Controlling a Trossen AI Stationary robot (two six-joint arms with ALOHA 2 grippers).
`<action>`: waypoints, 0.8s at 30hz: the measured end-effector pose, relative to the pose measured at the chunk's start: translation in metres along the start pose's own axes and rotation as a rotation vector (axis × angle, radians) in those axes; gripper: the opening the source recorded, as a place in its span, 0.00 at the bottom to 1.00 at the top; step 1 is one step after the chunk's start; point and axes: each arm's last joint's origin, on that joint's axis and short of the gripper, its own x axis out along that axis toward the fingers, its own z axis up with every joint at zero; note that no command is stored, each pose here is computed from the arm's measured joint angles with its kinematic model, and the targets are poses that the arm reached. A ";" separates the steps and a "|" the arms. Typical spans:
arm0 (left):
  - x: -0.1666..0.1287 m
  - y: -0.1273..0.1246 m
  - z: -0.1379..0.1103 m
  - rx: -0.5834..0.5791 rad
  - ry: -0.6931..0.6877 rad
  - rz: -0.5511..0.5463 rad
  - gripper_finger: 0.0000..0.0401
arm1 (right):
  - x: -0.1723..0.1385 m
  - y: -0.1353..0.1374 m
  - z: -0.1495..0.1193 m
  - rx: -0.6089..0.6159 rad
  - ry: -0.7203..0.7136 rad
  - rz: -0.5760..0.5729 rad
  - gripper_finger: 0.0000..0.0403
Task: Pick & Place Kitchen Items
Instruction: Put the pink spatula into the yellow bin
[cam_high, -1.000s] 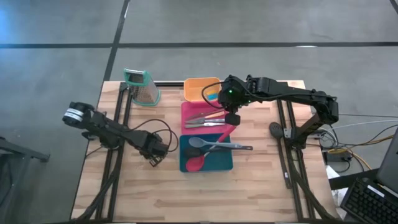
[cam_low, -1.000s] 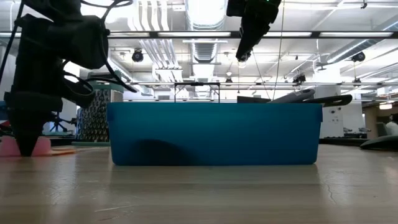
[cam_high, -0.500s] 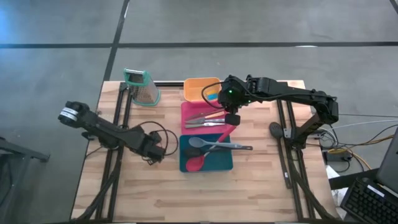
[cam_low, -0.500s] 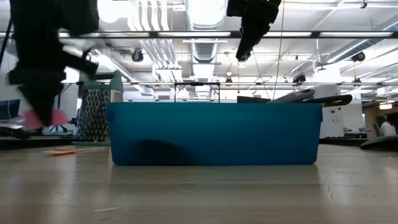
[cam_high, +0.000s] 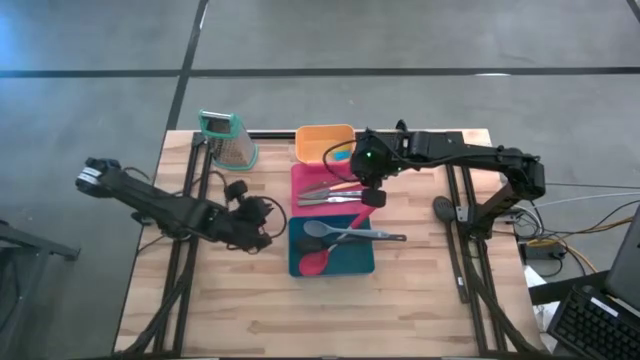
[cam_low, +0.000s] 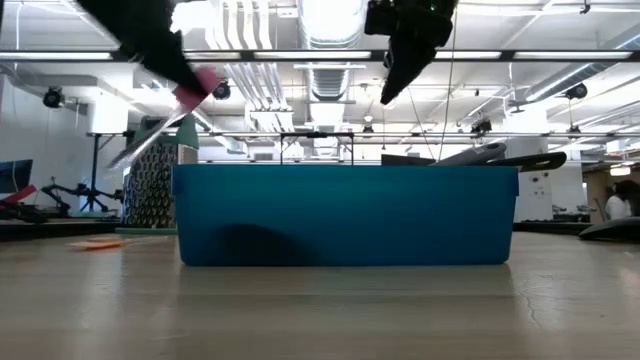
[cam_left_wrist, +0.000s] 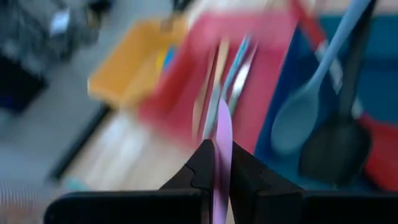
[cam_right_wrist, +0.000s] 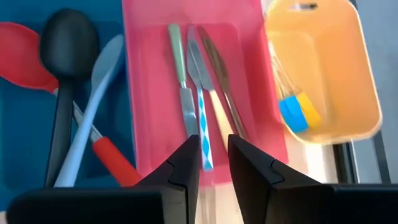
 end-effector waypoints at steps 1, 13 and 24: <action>-0.001 -0.001 0.005 0.014 -0.043 -0.009 0.06 | 0.003 0.002 -0.001 -0.009 -0.014 0.002 0.19; -0.003 -0.010 0.052 0.160 -0.553 -0.170 0.06 | 0.047 0.042 -0.020 -0.157 -0.259 0.110 0.08; 0.018 0.012 0.056 0.113 -0.857 -0.365 0.06 | 0.051 0.065 -0.040 -0.150 -0.770 0.092 0.05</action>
